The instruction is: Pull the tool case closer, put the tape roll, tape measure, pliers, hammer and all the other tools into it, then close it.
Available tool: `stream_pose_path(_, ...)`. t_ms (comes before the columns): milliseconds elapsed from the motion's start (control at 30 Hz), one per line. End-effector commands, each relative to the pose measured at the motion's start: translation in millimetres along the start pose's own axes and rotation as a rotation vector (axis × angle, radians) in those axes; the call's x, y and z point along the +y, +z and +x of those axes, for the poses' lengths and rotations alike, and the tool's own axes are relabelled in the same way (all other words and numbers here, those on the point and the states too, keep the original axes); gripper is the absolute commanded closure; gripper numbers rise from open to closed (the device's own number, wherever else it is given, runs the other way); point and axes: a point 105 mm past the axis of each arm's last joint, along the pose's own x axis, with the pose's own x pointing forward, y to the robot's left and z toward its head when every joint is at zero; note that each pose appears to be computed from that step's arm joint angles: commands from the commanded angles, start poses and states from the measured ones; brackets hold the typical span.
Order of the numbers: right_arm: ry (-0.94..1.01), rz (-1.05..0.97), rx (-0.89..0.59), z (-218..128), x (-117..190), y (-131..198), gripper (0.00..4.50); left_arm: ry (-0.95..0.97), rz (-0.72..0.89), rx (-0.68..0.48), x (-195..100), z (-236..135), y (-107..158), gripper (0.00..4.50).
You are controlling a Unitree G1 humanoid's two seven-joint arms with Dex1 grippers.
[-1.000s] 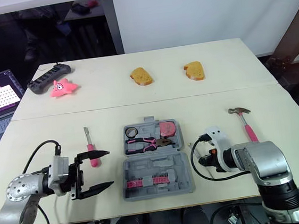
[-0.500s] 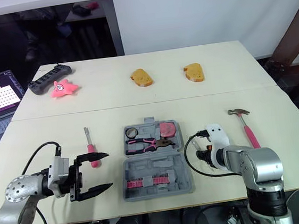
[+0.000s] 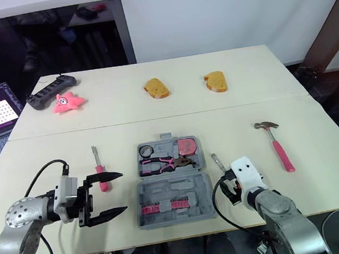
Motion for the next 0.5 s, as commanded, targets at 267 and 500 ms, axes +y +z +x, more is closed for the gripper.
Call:
stream_pose_path(267,0.056,0.036,0.013,15,-10,-12,0.45,-0.004,0.010,-0.012,3,2,4,0.00)
stream_pose_path(500,0.075,0.058,0.037,16,2,-19,1.98,0.003,0.008,-0.012,1,1,4,0.00)
